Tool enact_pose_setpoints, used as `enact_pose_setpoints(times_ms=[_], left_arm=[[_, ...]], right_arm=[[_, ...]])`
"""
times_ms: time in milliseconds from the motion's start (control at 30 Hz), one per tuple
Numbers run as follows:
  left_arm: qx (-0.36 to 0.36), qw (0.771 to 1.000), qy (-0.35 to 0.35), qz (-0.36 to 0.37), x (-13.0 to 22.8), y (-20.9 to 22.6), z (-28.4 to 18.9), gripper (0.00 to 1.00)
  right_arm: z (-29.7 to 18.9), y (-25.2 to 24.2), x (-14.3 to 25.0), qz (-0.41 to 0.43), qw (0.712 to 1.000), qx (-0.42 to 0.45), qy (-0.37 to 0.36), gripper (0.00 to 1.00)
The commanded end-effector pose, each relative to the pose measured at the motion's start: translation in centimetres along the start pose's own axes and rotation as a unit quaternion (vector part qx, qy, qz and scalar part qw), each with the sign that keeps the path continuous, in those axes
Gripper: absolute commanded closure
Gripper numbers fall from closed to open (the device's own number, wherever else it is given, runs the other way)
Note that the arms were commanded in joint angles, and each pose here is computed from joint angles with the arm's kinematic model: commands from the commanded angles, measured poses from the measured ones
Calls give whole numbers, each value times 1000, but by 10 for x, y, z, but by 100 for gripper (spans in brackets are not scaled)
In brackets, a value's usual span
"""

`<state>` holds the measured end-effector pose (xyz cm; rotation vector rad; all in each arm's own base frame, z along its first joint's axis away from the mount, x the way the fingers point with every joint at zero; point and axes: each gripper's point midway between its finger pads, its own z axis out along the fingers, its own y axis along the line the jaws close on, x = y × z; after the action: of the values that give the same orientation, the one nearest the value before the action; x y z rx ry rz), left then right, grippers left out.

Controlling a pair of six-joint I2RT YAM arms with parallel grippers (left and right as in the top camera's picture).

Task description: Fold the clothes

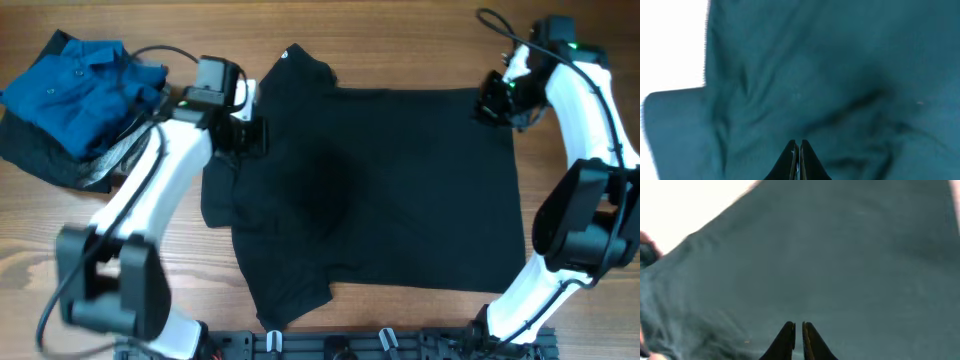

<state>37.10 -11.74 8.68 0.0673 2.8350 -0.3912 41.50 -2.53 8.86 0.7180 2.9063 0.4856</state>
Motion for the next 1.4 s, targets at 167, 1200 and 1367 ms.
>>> enact_pose_setpoints(times_ms=[167, 1200, 1367], left_arm=[[-35, 999, 38, -16, 1, 32, 84, 96], [-43, 990, -111, -74, -71, 35, -147, 61], [-99, 989, -15, -106, 19, 42, -190, 65]], right_arm=[[58, -47, 31, 40, 996, 69, 29, 96], [-109, 41, 29, -113, 973, -82, -183, 44], [-101, -4, 77, -40, 994, 9, -104, 37]])
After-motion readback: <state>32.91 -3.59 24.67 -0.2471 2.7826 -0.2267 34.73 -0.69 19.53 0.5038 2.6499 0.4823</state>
